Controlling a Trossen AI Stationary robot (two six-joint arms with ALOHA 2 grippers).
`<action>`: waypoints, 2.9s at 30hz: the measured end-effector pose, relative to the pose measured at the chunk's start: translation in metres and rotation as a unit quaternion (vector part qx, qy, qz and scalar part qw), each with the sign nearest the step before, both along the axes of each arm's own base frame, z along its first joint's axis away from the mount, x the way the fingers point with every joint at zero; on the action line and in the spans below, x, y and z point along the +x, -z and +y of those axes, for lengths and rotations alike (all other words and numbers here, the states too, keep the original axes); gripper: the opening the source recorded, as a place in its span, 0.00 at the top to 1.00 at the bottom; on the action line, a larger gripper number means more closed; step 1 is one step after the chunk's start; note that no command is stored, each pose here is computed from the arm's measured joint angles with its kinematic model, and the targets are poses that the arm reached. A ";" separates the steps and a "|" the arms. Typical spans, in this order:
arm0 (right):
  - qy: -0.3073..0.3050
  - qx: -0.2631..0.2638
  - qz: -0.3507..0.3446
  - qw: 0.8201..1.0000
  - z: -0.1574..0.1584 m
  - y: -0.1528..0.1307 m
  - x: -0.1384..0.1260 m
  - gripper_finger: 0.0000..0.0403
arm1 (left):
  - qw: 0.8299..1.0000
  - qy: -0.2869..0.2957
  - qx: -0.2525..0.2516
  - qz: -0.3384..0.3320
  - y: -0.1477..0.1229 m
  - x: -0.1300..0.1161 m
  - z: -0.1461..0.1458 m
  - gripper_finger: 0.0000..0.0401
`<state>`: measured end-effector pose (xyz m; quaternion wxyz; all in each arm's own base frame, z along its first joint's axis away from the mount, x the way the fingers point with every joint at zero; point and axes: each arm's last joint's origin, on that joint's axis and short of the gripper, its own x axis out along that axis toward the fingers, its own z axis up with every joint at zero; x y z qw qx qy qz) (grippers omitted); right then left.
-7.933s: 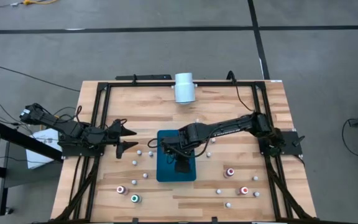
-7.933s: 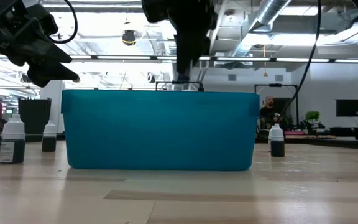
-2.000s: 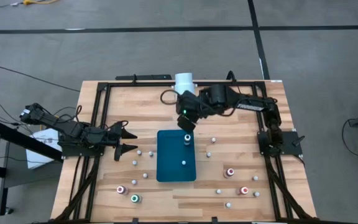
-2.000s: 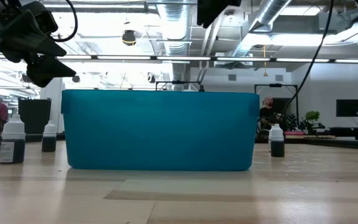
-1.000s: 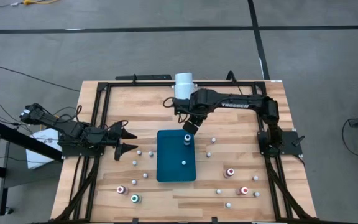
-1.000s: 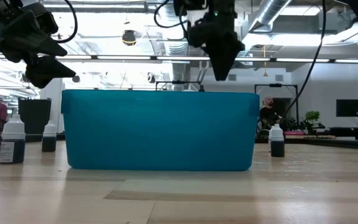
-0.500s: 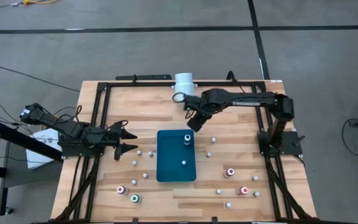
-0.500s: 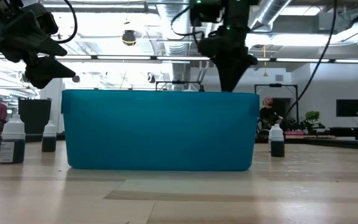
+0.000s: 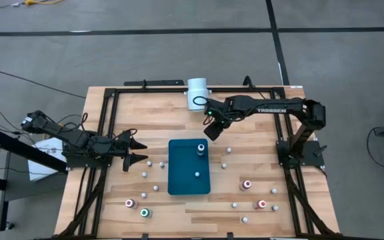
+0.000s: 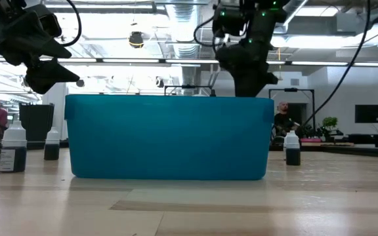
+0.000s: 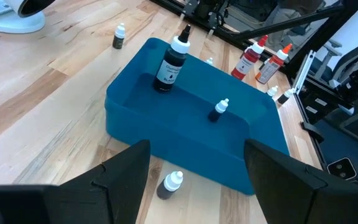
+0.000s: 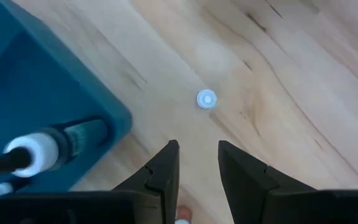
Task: Pick & Place food coloring
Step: Put the small green food coloring bottle into the blue bin
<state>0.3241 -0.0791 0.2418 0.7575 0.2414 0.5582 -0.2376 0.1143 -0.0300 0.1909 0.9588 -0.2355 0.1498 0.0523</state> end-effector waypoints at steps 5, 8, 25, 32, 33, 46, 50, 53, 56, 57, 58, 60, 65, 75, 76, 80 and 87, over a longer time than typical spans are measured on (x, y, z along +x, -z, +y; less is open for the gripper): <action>-0.007 -0.014 0.002 1.000 -0.008 0.000 -0.001 0.74 | 1.000 -0.002 -0.007 0.000 0.000 0.000 0.000 0.37; -0.004 -0.019 0.003 1.000 -0.011 0.000 -0.002 0.74 | 1.000 -0.003 -0.008 0.000 0.000 0.000 0.000 0.37; -0.036 0.012 -0.037 0.999 -0.007 0.007 0.012 0.74 | 1.000 -0.003 -0.007 0.001 0.000 0.000 0.000 0.37; -0.036 0.043 0.025 0.998 -0.011 0.030 0.017 0.74 | 1.000 -0.003 -0.006 0.004 0.001 0.000 0.000 0.37; -0.041 0.040 0.016 0.998 -0.013 0.031 0.023 0.74 | 1.000 -0.003 -0.007 0.005 0.001 0.000 0.000 0.37; -0.073 0.032 0.051 0.996 -0.020 0.042 0.045 0.74 | 1.000 -0.009 -0.020 0.012 0.002 -0.001 0.000 0.37; -0.078 0.031 0.053 0.995 -0.021 0.041 0.045 0.74 | 1.000 -0.012 -0.019 0.012 0.003 -0.001 0.001 0.37; -0.078 0.030 0.055 0.995 -0.022 0.041 0.044 0.74 | 1.000 -0.017 -0.017 0.013 0.003 -0.001 0.001 0.37; -0.075 0.031 0.058 0.995 -0.024 0.041 0.043 0.74 | 1.000 -0.019 -0.016 0.013 0.003 -0.001 0.001 0.37; -0.074 0.030 0.059 0.995 -0.024 0.041 0.043 0.74 | 1.000 -0.019 -0.016 0.013 0.003 -0.001 0.001 0.37; -0.073 0.027 0.060 0.995 -0.025 0.041 0.043 0.73 | 1.000 -0.019 -0.017 0.013 0.003 -0.001 0.001 0.37; -0.072 0.020 0.065 0.995 -0.025 0.042 0.042 0.71 | 1.000 -0.020 -0.020 0.012 0.003 -0.001 0.001 0.37; -0.070 0.022 0.073 0.995 -0.027 0.042 0.040 0.65 | 1.000 -0.020 -0.020 0.012 0.003 -0.001 0.001 0.37; -0.079 0.020 0.074 0.994 -0.029 0.045 0.041 0.58 | 0.999 -0.022 -0.022 0.012 0.003 -0.001 0.001 0.37; -0.081 0.020 0.074 0.994 -0.030 0.045 0.041 0.57 | 0.999 -0.022 -0.022 0.012 0.003 -0.001 0.001 0.37; -0.091 0.020 0.072 0.993 -0.029 0.045 0.041 0.56 | 0.999 -0.023 -0.023 0.012 0.003 -0.001 0.001 0.37; -0.088 0.022 0.070 0.993 -0.032 0.045 0.041 0.56 | 0.999 -0.022 -0.023 0.012 0.003 -0.001 0.001 0.37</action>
